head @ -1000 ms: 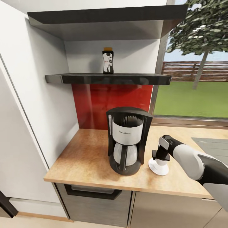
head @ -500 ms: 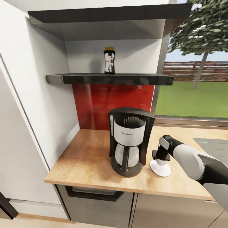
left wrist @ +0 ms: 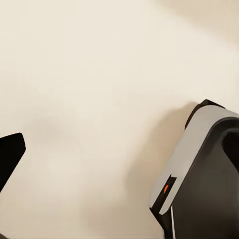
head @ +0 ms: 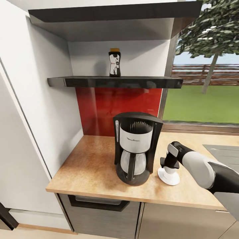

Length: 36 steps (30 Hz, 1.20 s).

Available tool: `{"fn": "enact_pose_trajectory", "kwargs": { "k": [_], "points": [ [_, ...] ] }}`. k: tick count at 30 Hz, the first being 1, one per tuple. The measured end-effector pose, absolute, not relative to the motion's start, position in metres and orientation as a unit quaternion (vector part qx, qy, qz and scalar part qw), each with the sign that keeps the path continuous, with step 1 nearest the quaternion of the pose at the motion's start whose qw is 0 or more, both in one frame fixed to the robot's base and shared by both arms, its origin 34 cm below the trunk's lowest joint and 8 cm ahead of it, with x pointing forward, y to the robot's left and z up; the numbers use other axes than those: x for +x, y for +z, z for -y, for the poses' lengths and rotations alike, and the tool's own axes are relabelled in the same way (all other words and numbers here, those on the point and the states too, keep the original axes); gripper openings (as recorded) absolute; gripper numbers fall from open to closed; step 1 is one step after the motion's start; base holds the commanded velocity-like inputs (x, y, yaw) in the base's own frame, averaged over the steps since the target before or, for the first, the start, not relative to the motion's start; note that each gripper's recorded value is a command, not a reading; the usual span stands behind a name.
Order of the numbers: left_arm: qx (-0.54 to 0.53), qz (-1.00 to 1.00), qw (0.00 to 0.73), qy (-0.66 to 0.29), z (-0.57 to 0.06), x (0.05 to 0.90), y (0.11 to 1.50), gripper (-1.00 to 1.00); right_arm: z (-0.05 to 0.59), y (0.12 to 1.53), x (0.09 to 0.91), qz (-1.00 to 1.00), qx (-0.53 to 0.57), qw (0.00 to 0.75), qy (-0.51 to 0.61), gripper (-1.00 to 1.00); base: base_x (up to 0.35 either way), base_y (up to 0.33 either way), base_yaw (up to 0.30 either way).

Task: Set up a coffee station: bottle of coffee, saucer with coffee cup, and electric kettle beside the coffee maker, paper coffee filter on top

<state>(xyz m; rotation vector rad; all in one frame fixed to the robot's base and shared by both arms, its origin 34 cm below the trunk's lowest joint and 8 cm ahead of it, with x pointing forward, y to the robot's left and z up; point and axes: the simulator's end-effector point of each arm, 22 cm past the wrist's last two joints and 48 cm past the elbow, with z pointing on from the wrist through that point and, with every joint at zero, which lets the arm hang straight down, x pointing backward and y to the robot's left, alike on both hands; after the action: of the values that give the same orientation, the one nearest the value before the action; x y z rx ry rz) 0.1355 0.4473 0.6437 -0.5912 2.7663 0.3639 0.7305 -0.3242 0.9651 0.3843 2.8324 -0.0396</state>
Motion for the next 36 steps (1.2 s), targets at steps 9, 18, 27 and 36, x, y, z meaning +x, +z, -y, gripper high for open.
{"fn": "enact_pose_trajectory", "kwargs": {
  "k": [9,18,27,36],
  "points": [
    [-0.205,-0.960,0.144,0.126,-0.447,0.139,0.637,1.00,0.323,0.958,0.733,-0.981,0.134,0.139,-0.011,-1.00,0.000,0.000,0.000],
    [-0.205,-0.960,0.144,0.126,-0.447,0.143,0.630,1.00,0.323,0.951,0.736,-0.981,0.137,0.138,-0.007,-1.00,0.000,0.000,0.000],
    [-0.205,-0.960,0.145,0.126,-0.447,0.146,0.622,1.00,0.326,0.944,0.739,-0.980,0.142,0.137,-0.005,-1.00,0.000,0.000,0.000],
    [-0.204,-0.960,0.145,0.126,-0.447,0.147,0.620,1.00,0.330,0.942,0.739,-0.980,0.144,0.137,-0.006,-1.00,0.000,0.000,0.000]
  ]
}}
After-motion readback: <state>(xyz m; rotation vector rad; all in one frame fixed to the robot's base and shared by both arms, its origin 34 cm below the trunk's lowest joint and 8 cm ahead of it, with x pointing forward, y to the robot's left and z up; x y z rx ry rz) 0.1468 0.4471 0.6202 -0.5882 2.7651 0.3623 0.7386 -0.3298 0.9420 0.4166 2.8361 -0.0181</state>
